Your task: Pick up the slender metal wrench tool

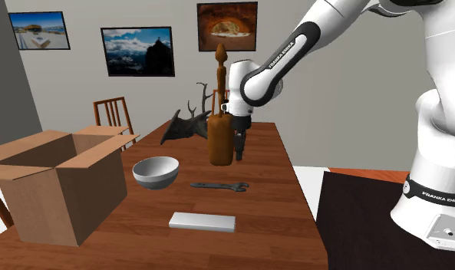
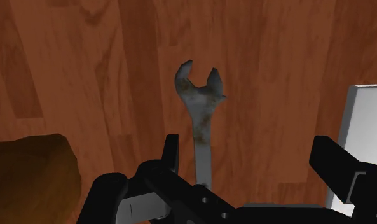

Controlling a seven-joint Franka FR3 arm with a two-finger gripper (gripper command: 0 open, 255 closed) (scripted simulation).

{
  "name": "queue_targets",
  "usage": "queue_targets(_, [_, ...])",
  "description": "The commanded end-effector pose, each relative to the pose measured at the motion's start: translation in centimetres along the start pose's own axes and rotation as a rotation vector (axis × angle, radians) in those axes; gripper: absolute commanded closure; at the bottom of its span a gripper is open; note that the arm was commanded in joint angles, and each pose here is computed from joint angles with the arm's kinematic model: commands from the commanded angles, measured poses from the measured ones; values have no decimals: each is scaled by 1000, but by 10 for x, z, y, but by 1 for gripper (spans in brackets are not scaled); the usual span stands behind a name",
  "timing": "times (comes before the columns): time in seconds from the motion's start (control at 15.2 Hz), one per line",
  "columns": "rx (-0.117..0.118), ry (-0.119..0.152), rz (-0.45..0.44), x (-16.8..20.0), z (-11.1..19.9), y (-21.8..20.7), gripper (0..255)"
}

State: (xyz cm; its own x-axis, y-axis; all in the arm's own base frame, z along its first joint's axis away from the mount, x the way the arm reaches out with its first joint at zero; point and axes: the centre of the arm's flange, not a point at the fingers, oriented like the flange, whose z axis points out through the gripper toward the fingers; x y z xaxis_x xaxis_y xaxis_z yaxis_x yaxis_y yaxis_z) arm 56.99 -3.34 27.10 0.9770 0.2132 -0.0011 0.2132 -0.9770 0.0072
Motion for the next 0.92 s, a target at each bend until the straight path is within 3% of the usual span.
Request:
queue_targets(0.0, [-1,-1,-12,14,23,5,0])
queue_targets(0.59, [-5,-4,-65,89,115,17,0])
queue_targets(0.86, [-5,-4,-65,90,132,17,0])
